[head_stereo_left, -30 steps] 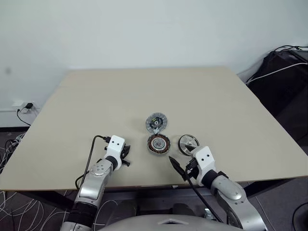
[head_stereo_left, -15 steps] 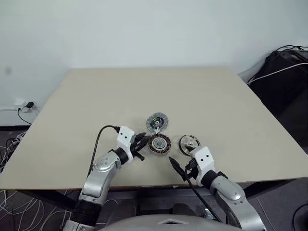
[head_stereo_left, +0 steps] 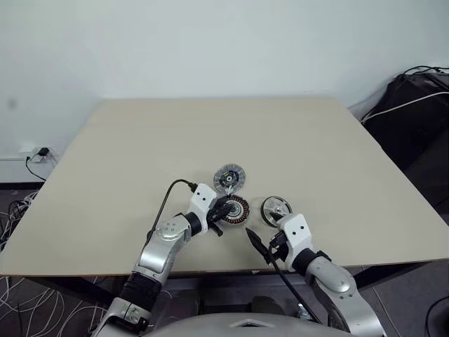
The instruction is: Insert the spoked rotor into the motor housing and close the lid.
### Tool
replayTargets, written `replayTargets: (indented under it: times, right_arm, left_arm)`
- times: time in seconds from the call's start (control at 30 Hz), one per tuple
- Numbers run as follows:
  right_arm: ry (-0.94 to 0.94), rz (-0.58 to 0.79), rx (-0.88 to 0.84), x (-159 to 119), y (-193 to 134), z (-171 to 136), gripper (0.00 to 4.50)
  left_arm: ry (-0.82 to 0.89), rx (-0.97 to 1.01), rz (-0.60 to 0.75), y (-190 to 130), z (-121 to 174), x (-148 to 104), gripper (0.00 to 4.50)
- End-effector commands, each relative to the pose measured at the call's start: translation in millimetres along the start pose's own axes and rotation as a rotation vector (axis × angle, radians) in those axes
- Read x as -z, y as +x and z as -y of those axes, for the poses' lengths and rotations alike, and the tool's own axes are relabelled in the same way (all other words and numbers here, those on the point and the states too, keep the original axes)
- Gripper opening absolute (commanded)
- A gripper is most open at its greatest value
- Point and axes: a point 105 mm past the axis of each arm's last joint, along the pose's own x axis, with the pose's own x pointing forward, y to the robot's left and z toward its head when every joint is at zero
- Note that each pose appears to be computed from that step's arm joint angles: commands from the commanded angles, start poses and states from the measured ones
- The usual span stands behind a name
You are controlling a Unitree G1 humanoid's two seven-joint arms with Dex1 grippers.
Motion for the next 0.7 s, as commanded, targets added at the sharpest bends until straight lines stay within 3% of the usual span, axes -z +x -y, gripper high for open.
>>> replayTargets:
  times: [0.03, 0.67, 0.7]
  right_arm:
    - [-0.023, 0.065, -0.003, -18.1, 0.5, -2.3, 4.50]
    - [-0.021, 0.072, 0.000, -22.0, 0.9, -3.6, 4.50]
    - [-0.021, 0.072, 0.001, -22.0, 0.8, -3.6, 4.50]
  left_arm:
    - [0.041, 0.022, 0.036, 9.3, 3.6, -12.4, 0.69]
    - [0.008, 0.005, -0.010, 26.3, 3.6, 3.5, 0.69]
    - [-0.002, 0.011, -0.007, 26.6, 5.0, 3.6, 1.04]
